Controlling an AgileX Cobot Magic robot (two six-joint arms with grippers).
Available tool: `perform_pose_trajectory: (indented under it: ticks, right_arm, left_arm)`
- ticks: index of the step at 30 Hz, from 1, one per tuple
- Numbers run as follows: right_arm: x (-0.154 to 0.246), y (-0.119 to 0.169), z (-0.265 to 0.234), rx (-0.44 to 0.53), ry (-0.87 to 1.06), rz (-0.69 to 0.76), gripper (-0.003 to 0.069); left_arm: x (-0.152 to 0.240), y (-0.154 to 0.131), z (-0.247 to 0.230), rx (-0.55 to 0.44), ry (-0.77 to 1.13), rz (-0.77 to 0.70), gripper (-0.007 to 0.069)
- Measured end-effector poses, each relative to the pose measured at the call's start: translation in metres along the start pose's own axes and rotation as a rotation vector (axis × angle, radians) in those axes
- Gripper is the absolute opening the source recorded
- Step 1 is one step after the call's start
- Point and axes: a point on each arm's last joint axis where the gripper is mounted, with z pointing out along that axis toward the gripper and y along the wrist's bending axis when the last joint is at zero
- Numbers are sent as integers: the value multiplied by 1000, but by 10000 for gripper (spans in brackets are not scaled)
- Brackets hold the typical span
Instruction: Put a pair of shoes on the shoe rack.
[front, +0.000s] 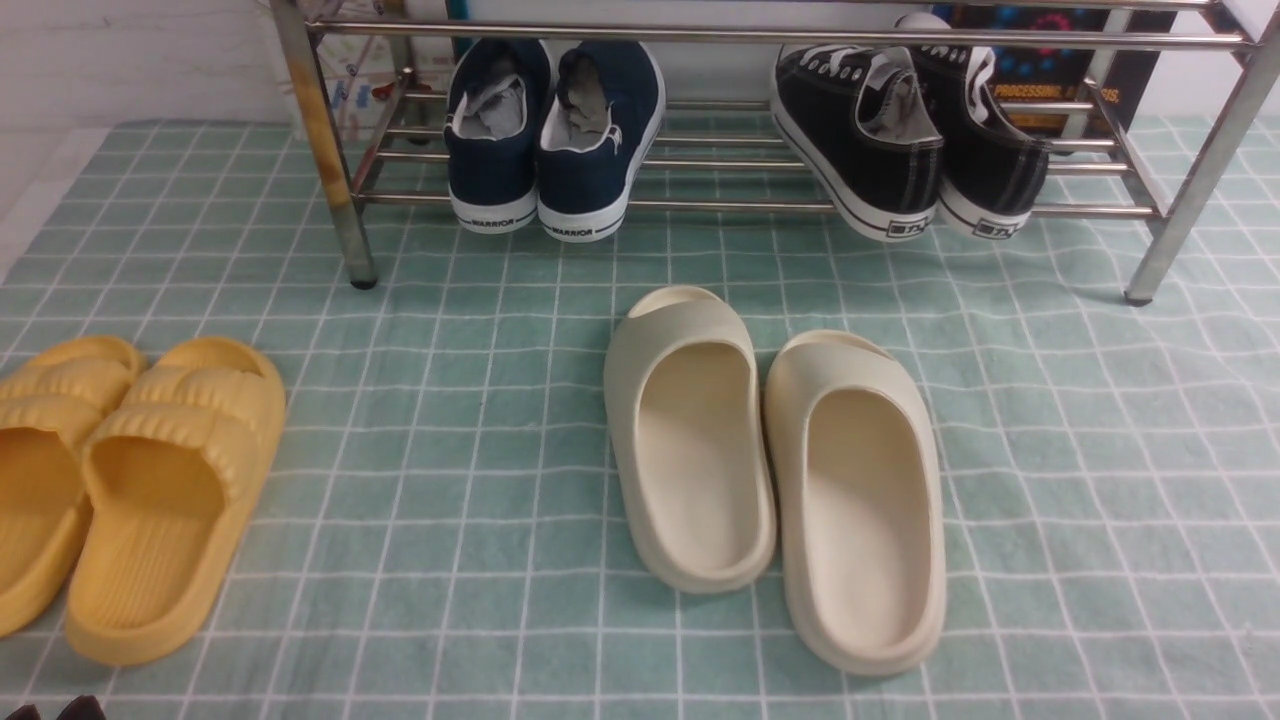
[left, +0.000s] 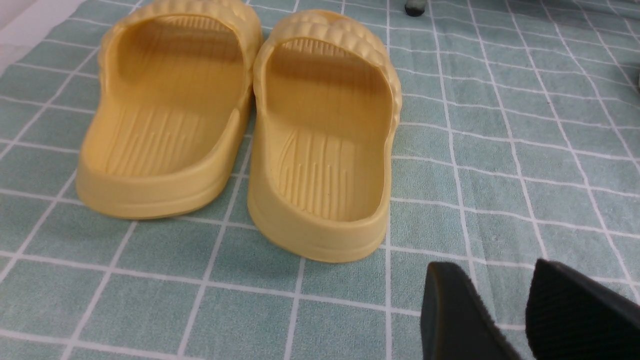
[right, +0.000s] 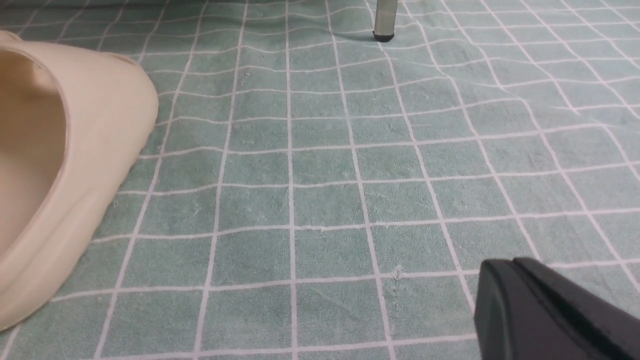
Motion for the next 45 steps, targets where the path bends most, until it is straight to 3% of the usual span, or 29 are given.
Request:
perform_pose_trajectory:
  ticks: [45]
  right_arm:
    - [0,0,0,0,0,0,52]
  left_arm:
    - [0,0,0,0,0,0,238]
